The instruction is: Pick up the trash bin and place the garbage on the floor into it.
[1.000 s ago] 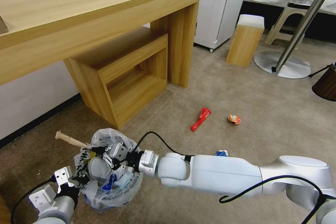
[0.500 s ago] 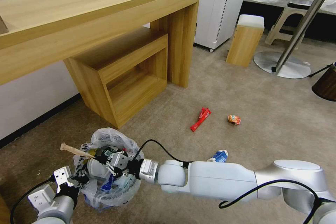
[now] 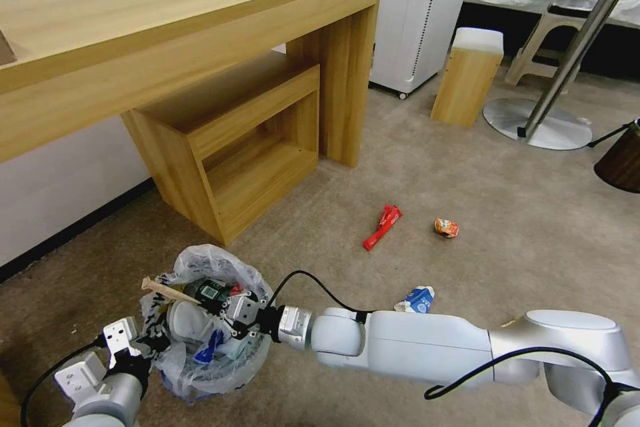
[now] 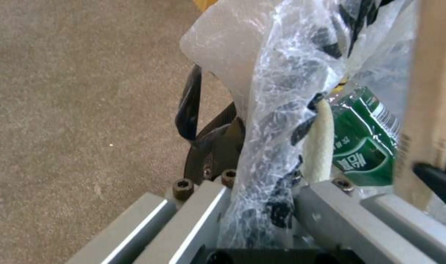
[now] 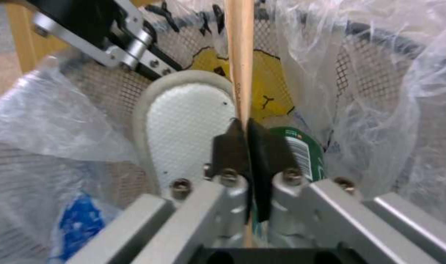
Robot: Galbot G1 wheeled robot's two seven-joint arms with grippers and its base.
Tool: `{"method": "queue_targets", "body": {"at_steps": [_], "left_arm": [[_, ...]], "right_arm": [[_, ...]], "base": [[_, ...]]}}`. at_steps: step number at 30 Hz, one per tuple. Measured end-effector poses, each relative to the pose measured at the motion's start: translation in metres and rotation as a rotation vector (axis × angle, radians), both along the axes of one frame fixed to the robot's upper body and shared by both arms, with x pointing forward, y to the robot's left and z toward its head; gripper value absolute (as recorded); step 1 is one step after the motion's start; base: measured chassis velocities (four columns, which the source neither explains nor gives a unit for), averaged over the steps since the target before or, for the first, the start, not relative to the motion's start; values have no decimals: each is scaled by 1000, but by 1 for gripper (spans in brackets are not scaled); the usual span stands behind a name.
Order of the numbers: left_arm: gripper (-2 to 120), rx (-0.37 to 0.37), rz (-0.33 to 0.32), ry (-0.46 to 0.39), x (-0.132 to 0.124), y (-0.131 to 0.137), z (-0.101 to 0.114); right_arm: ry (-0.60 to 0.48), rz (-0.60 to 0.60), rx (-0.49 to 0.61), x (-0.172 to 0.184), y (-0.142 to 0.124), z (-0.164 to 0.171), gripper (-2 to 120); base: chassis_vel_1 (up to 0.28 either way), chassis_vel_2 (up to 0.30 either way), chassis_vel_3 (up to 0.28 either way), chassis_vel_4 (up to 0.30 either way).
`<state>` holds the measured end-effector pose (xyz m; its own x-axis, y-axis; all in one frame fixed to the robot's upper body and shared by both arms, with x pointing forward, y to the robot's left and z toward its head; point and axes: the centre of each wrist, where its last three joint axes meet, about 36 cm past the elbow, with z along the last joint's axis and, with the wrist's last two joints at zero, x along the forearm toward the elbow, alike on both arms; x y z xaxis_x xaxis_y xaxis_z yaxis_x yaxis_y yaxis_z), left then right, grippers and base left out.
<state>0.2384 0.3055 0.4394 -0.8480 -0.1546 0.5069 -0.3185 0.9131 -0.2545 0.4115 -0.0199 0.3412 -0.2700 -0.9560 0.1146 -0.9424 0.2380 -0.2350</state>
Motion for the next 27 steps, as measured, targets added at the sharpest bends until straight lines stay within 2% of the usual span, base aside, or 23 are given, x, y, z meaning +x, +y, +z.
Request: {"method": "queue_targets", "body": {"at_steps": [1,2,5,6,9,10,13,14,17,19,22,23,25,27], "left_arm": [[0,0,0,0,0,0,0],[0,0,0,0,0,0,0],[0,0,1,-3,0,0,0],[0,0,1,-3,0,0,0],[0,-1,3,-4,1,0,0],[0,-1,3,-4,1,0,0],[0,-4,5,-4,0,-1,0],[0,-4,5,-4,0,-1,0],[0,-3,5,-3,0,-2,-1],[0,-2,6,-1,-1,-2,-1],[0,1,6,-2,-2,-1,0],[0,1,6,-2,-2,-1,0],[0,1,7,-2,-3,-2,0],[0,2,7,-1,-4,-2,0]], "right_arm": [[6,-2,1,-1,-3,2,9],[6,-2,1,-1,-3,2,9],[14,-11,3,-4,-13,7,24],[14,-11,3,-4,-13,7,24],[15,-19,7,-4,-19,11,37],[15,-19,7,-4,-19,11,37],[17,-32,13,-4,-21,12,52],[17,-32,13,-4,-21,12,52],[26,-58,55,-6,-13,20,68],[31,-67,69,-6,-10,25,71],[69,-104,150,-8,7,52,84],[69,-104,150,-8,7,52,84],[94,-124,210,-8,17,71,96],[107,-139,245,-6,22,82,97]], "base": [[0,0,0,0],[0,0,0,0],[0,0,0,0],[0,0,0,0],[0,0,0,0],[0,0,0,0],[0,0,0,0],[0,0,0,0],[0,0,0,0],[0,0,0,0],[0,0,0,0],[0,0,0,0],[0,0,0,0],[0,0,0,0]]}}
